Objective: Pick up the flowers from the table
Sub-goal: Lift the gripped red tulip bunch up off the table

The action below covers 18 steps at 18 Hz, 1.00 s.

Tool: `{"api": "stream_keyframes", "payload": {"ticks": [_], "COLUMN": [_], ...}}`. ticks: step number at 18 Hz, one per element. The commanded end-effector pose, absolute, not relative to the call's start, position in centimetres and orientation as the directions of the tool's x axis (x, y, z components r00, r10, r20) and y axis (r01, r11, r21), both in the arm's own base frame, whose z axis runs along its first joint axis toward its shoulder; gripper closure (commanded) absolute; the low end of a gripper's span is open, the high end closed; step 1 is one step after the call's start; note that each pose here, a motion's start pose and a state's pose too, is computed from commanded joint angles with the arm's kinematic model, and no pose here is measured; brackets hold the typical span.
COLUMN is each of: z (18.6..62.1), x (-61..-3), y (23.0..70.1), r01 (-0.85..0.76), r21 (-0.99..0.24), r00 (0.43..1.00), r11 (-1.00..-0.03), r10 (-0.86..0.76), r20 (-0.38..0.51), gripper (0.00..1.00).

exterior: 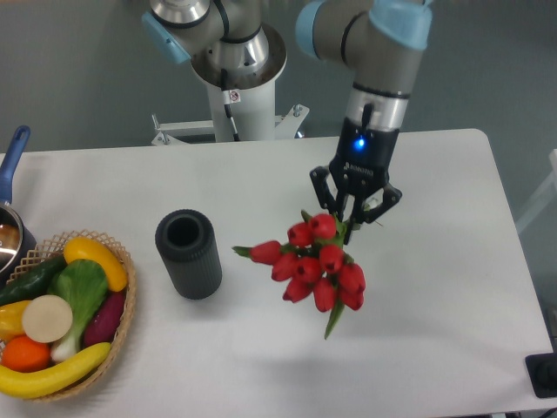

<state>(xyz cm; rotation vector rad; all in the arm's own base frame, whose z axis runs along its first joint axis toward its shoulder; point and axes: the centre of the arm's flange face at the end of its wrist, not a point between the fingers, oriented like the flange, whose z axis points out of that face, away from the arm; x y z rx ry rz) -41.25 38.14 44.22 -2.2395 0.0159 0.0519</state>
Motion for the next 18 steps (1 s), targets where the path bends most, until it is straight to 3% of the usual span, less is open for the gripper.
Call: {"api": "stream_keyframes", "payload": {"ticks": [5,18], "z": [44.51,44.16], "x": [-42.20,-42.55], "y": [36.95,36.67], "r01": [0.002,0.003], "r21": [-0.837,-0.837], "r00": [1.000,1.000], "r11": [-0.548,-0.547], "r10": [0.001,0.003], "r20": [0.001,0.002], "gripper": [0.76,0.76]}}
